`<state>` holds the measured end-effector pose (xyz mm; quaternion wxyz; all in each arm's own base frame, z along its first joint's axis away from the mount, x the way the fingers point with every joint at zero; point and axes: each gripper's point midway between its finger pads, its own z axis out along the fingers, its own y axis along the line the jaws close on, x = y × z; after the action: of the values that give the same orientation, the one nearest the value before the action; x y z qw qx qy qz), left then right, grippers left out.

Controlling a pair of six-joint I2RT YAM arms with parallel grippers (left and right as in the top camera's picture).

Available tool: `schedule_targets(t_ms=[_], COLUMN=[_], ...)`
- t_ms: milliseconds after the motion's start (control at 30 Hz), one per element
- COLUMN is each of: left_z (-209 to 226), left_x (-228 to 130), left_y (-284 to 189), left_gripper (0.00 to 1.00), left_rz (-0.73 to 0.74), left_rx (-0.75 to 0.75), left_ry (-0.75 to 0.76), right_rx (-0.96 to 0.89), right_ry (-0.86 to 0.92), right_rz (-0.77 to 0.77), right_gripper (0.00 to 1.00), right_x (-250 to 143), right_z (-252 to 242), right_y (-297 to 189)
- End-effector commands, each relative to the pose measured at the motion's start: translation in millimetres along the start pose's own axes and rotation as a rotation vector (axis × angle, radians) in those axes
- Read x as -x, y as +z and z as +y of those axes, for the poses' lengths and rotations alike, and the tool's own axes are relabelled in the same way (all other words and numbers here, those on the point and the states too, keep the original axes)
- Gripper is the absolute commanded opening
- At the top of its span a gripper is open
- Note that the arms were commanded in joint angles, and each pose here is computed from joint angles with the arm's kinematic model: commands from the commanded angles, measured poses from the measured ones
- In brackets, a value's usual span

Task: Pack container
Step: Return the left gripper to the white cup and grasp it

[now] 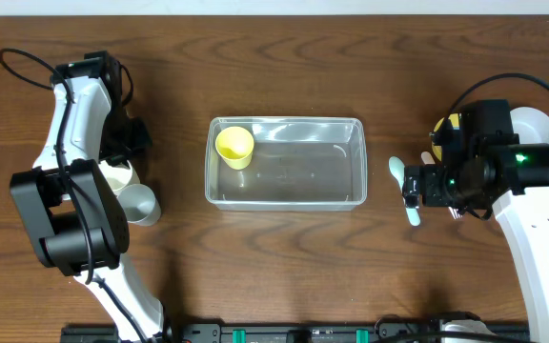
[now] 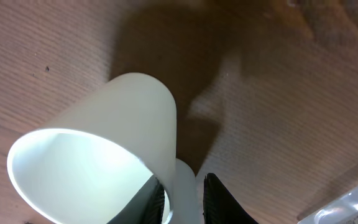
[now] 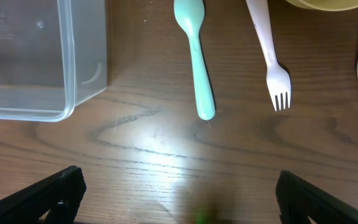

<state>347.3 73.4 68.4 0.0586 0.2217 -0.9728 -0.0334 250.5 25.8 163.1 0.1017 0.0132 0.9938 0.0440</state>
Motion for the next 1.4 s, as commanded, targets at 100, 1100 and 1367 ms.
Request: schedule_targets(t_ms=[100,1100,1367], left_z=[2.0,5.1,-7.8], left_x=[-3.2,5.8,21.3], left_y=[12.5,18.9,-18.7], left_gripper=[0.23,0.06,0.06], left_rz=[0.015,-0.027,-0.139], left_rx=[0.009,0.033,0.001], left_ry=[0.0,0.007,0.046], right_rx=[-0.004,-0.005,-0.013], right_ry=[-0.027,-0.027,-0.027], right_rz=[-0.01,-0.008,-0.008], right_gripper=[0.99,0.99,0.99], right_x=[3.3,2.6,2.8], right_z=[2.0,1.8,0.4], right_y=[-3.8,-3.8,-3.8])
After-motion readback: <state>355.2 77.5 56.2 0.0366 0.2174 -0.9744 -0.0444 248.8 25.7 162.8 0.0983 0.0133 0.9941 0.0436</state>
